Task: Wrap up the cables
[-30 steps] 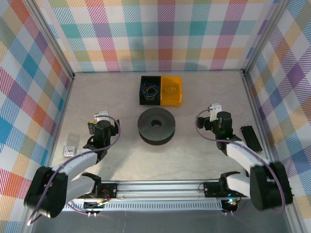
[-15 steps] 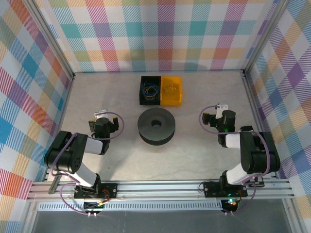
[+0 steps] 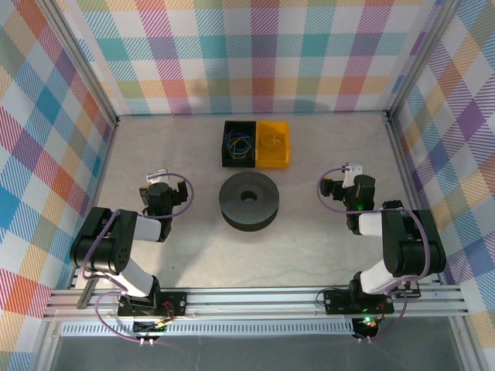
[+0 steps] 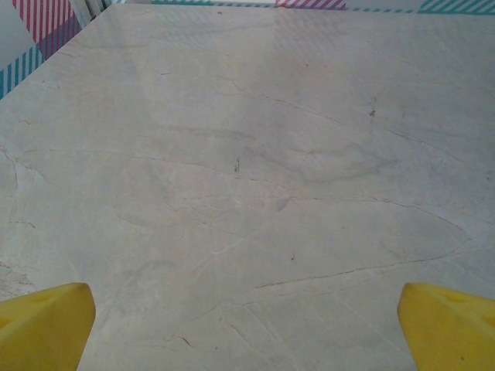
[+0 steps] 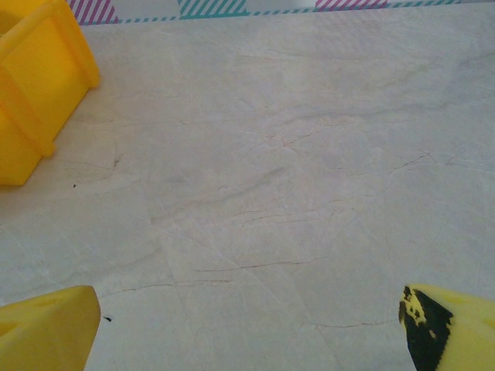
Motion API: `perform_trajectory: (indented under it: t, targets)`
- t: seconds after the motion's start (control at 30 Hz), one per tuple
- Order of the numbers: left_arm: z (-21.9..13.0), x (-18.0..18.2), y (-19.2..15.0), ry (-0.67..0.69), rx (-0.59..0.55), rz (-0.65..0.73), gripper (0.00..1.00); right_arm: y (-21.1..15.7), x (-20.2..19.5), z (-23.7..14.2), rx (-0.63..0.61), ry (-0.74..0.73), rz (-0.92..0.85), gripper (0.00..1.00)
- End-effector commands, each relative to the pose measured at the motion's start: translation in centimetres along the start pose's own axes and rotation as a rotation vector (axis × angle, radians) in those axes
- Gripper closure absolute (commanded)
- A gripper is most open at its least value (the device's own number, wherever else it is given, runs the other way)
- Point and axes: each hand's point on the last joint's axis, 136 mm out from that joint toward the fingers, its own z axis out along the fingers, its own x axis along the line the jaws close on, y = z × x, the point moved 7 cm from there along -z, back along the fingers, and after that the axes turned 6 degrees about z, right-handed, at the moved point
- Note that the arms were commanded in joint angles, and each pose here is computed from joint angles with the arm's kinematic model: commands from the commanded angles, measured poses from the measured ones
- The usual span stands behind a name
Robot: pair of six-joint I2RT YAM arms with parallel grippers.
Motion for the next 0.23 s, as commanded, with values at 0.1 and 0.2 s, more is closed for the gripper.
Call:
perform_trajectory:
  t: [0.1,0.2]
  targets:
    - [0.08,0.09,0.99,-0.006,-0.040,-0.032,0.00,0.57,0.27,0.03,-0.031,0.026,0.011,0.01]
    - [0.08,0.10,0.99,-0.006,-0.040,-0.032,0.00,0.57,0.27,0.01,-0.033,0.026,0.010,0.01]
